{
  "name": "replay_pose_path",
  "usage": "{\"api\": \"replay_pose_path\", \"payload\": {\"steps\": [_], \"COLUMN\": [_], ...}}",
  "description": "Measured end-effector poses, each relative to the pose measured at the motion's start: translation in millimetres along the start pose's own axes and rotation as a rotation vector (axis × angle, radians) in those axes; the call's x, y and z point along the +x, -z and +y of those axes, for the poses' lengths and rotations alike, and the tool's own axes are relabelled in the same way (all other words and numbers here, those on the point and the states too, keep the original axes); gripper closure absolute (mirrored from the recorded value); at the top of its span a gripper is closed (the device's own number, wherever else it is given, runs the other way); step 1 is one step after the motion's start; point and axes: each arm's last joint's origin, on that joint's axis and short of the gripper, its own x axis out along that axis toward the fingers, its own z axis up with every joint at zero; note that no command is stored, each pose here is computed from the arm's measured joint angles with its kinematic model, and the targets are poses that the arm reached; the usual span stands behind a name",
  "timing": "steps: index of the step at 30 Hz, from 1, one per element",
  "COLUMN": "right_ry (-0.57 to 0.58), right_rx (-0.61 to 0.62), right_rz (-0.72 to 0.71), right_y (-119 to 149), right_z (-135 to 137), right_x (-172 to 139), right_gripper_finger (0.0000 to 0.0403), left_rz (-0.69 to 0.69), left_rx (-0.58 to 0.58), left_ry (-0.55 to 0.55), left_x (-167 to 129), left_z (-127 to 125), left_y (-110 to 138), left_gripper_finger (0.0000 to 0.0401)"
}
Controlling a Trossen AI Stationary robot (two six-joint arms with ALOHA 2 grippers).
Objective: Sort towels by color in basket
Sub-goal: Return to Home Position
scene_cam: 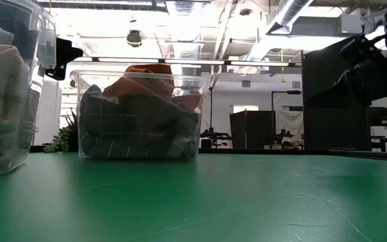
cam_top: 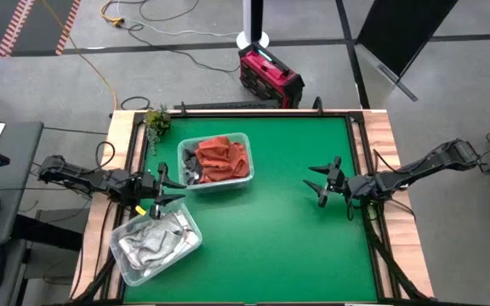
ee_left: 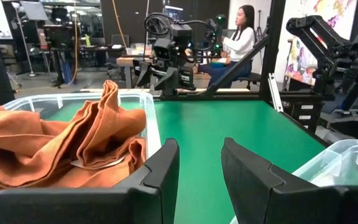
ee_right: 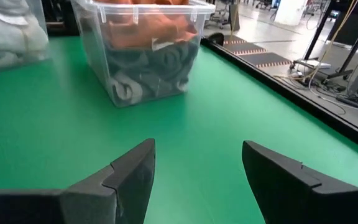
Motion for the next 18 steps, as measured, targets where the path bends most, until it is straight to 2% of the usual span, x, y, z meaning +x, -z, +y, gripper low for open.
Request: {"api": "replay_pose_path", "payload": {"steps": [18], "right_ry": [0.001], "right_rx": [-0.008], "right_rz": [0.010], "right_y": [1.3], "right_z": [-0.2], "right_x": [0.0], "right_gripper_finger": [0.0133], "left_rz": [0.000], "left_rx": [0.002], "left_ry": [0.001], "left_x": [0.0], "left_z": [0.0], "left_y": [0.1], "left_gripper_finger": [0.0289]}}
